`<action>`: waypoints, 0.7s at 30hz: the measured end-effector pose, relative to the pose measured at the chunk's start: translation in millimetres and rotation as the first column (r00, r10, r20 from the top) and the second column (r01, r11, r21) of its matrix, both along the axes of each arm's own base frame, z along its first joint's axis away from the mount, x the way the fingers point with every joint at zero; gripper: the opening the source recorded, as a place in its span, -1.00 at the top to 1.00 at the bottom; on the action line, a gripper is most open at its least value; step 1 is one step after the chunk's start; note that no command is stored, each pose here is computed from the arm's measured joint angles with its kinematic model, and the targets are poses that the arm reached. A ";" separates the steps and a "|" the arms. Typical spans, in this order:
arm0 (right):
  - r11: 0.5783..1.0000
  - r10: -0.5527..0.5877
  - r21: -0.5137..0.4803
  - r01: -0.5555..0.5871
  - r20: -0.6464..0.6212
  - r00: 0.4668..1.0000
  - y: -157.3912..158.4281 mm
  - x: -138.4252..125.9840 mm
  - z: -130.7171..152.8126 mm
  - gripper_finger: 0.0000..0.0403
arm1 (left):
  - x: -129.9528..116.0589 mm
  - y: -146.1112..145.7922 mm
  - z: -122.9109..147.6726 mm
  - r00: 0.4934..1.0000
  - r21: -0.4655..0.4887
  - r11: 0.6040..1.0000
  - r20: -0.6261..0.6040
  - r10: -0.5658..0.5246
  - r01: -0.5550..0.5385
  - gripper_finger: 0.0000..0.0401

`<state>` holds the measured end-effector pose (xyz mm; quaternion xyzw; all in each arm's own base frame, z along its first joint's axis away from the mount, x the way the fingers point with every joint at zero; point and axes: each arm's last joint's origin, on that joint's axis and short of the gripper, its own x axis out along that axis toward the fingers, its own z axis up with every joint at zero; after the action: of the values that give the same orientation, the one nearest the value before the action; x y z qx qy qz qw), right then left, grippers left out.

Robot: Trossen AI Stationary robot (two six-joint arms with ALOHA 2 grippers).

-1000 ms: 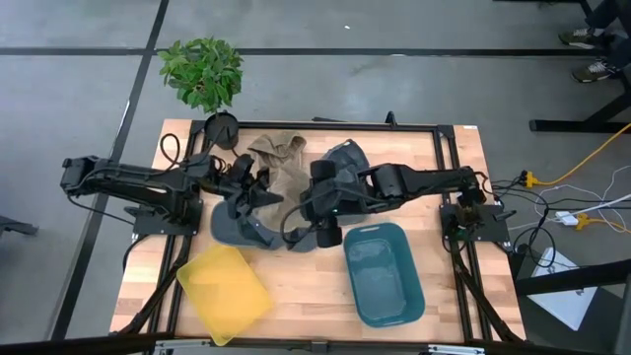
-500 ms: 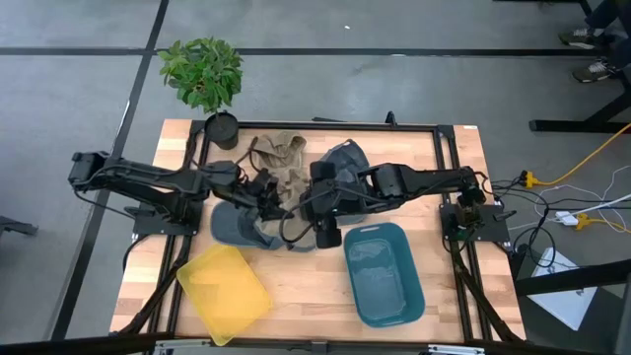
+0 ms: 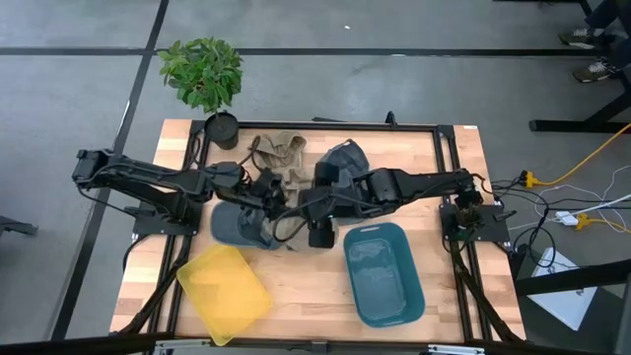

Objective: Pick & Place hat
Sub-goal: Put the right brown cap into the blue bin

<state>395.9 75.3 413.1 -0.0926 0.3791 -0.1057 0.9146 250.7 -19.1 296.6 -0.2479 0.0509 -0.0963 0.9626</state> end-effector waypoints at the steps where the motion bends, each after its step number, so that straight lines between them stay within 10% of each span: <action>1: 1.000 -0.029 -0.007 0.029 -0.005 1.000 -1.4 -0.9 -0.7 -0.15 | -0.6 1.4 0.8 0.999 0.006 0.999 0.003 0.038 -0.038 0.83; 21: 0.986 -0.154 -0.057 0.156 0.040 0.987 -16.9 9.7 -5.5 -0.15 | -11.7 14.4 24.2 0.963 -0.046 0.976 0.158 0.219 -0.215 0.82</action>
<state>405.6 58.4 407.6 -0.0885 0.3657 -0.1895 0.9069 239.0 -4.7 320.7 -0.2572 -0.0565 -0.0110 0.9646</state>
